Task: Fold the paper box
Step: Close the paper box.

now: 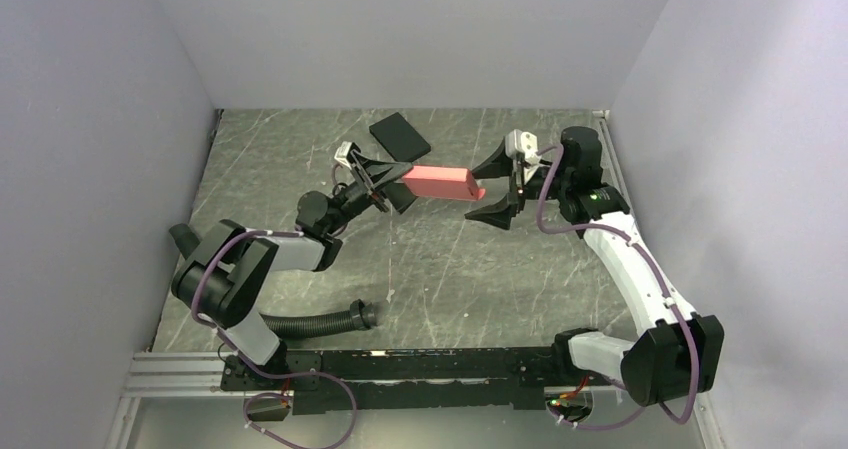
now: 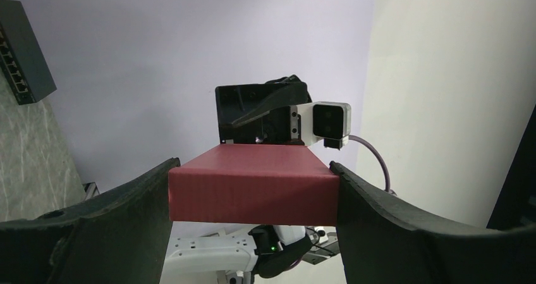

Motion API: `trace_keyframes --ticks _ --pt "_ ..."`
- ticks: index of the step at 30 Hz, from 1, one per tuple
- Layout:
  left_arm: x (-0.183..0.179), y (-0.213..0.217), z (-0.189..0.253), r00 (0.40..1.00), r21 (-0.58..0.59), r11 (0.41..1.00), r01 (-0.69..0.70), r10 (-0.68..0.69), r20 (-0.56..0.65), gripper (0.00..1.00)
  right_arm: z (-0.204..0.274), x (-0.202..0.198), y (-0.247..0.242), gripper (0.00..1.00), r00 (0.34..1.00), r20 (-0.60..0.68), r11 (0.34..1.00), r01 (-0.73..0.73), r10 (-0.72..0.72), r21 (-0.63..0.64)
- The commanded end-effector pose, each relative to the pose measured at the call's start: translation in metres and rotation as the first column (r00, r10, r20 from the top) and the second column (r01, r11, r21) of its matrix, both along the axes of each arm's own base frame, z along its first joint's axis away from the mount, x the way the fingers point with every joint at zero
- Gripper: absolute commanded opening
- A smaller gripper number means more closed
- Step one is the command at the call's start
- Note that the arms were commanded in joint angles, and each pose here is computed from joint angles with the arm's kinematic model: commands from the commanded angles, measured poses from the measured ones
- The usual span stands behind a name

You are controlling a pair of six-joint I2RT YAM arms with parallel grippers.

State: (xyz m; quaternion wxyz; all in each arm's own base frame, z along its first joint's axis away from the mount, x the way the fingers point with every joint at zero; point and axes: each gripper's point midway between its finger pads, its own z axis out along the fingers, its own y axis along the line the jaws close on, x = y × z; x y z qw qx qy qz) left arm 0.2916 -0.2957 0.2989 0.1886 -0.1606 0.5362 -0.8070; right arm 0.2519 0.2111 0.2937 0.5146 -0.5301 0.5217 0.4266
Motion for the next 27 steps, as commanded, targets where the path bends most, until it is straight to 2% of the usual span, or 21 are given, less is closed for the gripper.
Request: trace_keyframes --ticks 1,7,15,20,27 --pt "-0.008 -0.001 0.025 0.997 -0.064 0.998 0.019 -0.014 0.081 0.51 0.009 0.001 0.011 0.83 0.999 0.039 0.999 -0.032 0.031 0.026" --pt "-0.005 -0.002 0.019 0.998 -0.061 0.998 0.012 -0.008 0.062 0.51 0.006 0.006 0.013 0.58 1.0 0.014 1.0 -0.002 0.002 0.012" --pt "-0.003 -0.005 0.013 0.999 -0.06 0.998 0.017 -0.015 0.038 0.56 -0.004 0.007 0.023 0.31 1.0 0.002 1.0 -0.005 0.005 -0.018" --pt "-0.004 -0.006 0.012 0.999 -0.056 0.998 0.027 -0.025 0.037 0.64 -0.008 0.009 0.023 0.23 1.0 -0.024 1.0 0.011 -0.011 -0.023" --pt "-0.006 -0.008 0.004 0.999 -0.041 0.998 0.044 -0.043 0.02 0.81 -0.012 0.009 0.023 0.18 0.996 -0.084 1.0 0.023 -0.024 -0.007"
